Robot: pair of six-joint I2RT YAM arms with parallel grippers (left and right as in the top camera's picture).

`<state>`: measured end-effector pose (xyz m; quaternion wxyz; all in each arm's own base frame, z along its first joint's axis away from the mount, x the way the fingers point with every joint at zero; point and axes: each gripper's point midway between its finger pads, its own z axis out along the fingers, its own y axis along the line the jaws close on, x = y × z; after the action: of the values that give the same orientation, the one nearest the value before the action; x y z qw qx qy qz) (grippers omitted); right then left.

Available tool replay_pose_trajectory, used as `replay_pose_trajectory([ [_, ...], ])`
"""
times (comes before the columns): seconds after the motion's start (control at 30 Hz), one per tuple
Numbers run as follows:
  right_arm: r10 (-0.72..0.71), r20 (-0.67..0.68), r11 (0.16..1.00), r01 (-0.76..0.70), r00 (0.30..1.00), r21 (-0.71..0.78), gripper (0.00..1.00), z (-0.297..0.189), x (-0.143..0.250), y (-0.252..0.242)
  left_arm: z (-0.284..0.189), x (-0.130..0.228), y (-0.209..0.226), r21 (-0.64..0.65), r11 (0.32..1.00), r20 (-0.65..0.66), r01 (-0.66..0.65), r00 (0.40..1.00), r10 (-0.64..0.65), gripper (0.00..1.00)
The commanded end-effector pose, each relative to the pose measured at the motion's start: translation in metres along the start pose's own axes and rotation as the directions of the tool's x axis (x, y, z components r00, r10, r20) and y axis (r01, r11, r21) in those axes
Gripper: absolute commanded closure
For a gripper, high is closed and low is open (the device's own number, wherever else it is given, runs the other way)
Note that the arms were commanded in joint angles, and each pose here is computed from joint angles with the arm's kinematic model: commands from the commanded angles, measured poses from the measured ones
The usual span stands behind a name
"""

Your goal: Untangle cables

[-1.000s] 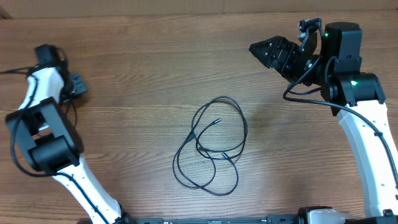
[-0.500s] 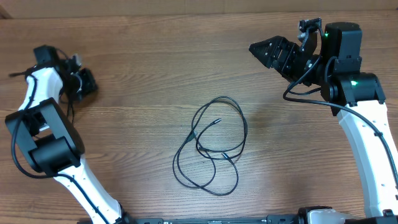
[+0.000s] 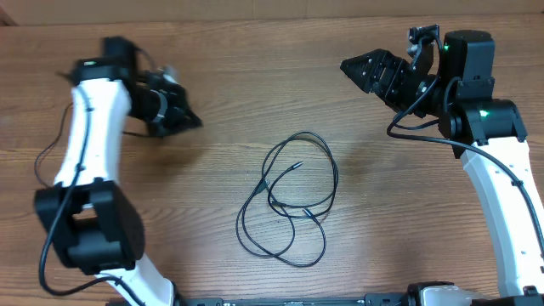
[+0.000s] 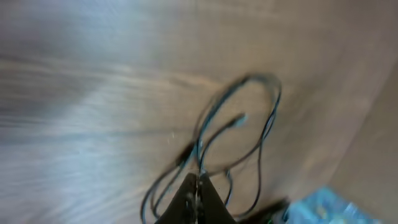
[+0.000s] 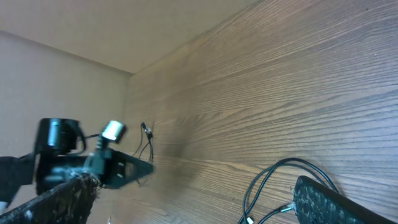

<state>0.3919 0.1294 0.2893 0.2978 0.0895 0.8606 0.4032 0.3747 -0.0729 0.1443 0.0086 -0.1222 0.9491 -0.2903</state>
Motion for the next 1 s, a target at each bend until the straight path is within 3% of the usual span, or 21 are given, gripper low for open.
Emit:
replay_pose_trajectory([
  [0.0,-0.025,0.024,1.0,0.025,0.999,-0.01,0.0,-0.005,-0.007,0.008,0.036,0.026,-0.007,-0.11,0.992,-0.094,-0.061,0.994,0.051,0.96],
  [0.13,-0.025,0.024,1.0,0.025,0.999,-0.01,0.0,-0.005,-0.007,0.008,0.076,0.055,-0.014,-0.232,0.953,-0.165,-0.193,0.974,0.157,0.96],
  [0.23,-0.025,0.024,1.0,0.025,0.999,-0.01,0.0,-0.005,-0.007,0.008,0.103,0.067,-0.02,-0.288,0.936,-0.152,-0.202,0.975,0.163,0.95],
  [0.5,-0.025,0.024,1.0,0.025,0.999,-0.01,0.0,-0.005,-0.007,0.008,0.171,0.089,-0.048,-0.264,0.923,-0.073,-0.279,0.96,0.27,0.96],
  [0.57,-0.025,0.024,1.0,0.025,0.999,-0.01,0.0,-0.005,-0.007,0.008,0.182,0.094,-0.051,-0.288,0.9,-0.056,-0.328,0.944,0.326,0.91],
  [0.97,-0.025,0.024,1.0,0.025,0.999,-0.01,0.0,-0.005,-0.007,0.008,0.191,0.104,-0.055,-0.348,0.852,-0.049,-0.39,0.916,0.399,0.91],
])
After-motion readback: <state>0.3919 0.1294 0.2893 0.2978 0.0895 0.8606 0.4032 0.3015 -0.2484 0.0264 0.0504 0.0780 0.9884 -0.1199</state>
